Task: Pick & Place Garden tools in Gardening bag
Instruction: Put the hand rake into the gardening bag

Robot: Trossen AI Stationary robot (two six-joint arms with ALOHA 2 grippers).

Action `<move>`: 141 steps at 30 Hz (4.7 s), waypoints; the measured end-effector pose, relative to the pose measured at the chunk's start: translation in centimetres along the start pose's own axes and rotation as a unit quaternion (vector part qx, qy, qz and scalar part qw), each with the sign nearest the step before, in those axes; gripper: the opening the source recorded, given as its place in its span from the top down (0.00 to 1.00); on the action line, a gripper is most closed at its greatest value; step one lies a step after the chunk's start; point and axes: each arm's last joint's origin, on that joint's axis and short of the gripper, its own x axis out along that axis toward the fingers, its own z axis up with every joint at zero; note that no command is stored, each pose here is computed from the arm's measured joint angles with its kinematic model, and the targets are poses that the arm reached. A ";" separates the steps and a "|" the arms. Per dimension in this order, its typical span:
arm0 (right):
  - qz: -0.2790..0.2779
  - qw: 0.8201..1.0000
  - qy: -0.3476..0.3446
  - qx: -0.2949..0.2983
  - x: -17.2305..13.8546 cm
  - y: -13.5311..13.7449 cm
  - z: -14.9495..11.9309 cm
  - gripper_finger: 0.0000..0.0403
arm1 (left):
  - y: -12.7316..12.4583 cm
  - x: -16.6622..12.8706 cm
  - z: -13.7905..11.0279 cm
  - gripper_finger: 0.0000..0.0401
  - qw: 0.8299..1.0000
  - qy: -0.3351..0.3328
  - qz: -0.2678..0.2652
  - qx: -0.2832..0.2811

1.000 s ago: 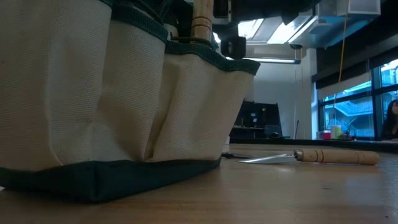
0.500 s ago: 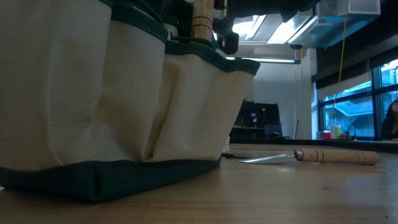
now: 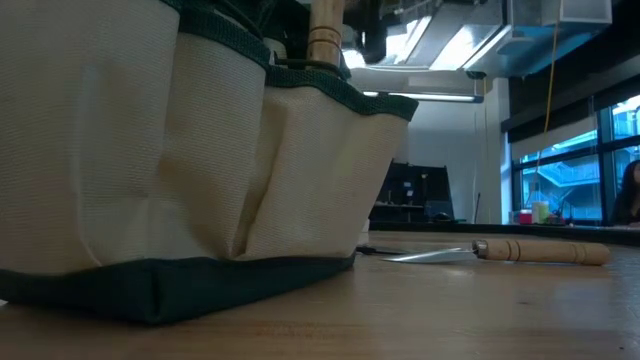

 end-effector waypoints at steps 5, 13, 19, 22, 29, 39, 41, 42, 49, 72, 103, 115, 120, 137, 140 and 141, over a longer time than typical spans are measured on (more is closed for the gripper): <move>0.023 0.996 -0.085 0.010 -0.4 2.2 0.1 0.39 | -2.0 0.9 -1.0 0.84 1.000 0.008 0.011 0.006; 0.032 0.991 -0.132 -0.002 -0.4 3.5 0.4 0.37 | -3.4 1.5 -0.9 0.84 1.000 -0.011 0.011 0.010; 0.020 0.989 -0.133 -0.067 0.6 5.4 1.4 0.29 | -3.0 2.3 -0.9 0.84 0.999 -0.021 0.033 0.009; 0.011 0.990 -0.122 -0.070 1.6 5.8 1.7 0.25 | -2.9 3.1 -1.0 0.84 1.000 -0.011 0.025 0.011; -0.022 0.993 -0.077 -0.084 2.4 6.2 1.8 0.24 | -2.8 4.4 -0.9 0.84 1.000 -0.003 0.015 0.022; -0.012 0.991 -0.092 -0.093 2.3 6.4 2.1 0.25 | -2.9 4.6 -1.0 0.84 1.000 -0.003 0.010 0.022; -0.010 0.991 -0.092 -0.092 2.3 6.5 2.1 0.27 | -3.0 4.6 -1.1 0.84 1.000 -0.003 0.010 0.024; -0.011 0.992 -0.092 -0.091 2.3 6.5 2.1 0.28 | -3.1 4.6 -1.1 0.84 1.000 -0.003 0.010 0.024; 0.011 0.991 -0.096 -0.087 2.3 6.7 2.3 0.43 | -3.1 4.5 -1.1 0.84 1.000 -0.006 0.013 0.024; 0.024 0.997 -0.060 -0.043 2.1 6.7 2.0 0.83 | -3.7 4.4 -1.6 0.74 0.999 0.030 -0.029 -0.010; -0.009 0.998 -0.016 -0.057 -1.9 10.1 0.1 0.83 | -10.0 -3.5 -9.8 1.00 0.915 0.348 0.163 -0.124; -0.009 0.998 -0.017 -0.059 -2.4 11.2 -0.9 0.83 | -9.7 -3.3 -16.6 1.00 0.882 0.407 0.160 -0.174; -0.010 0.998 -0.020 -0.060 -2.7 11.7 -1.3 0.83 | -8.5 -3.6 -18.8 1.00 0.867 0.428 0.190 -0.173; -0.030 0.997 -0.038 -0.061 -3.4 12.7 -2.3 0.83 | -3.8 0.0 -19.1 1.00 0.892 0.397 0.159 -0.149; -0.033 0.997 -0.041 -0.062 -3.6 12.9 -2.5 0.83 | -3.6 1.3 -18.5 1.00 0.898 0.392 0.141 -0.141; -0.032 0.997 -0.040 -0.062 -3.6 13.0 -2.6 0.83 | -3.5 1.8 -18.3 1.00 0.900 0.391 0.136 -0.138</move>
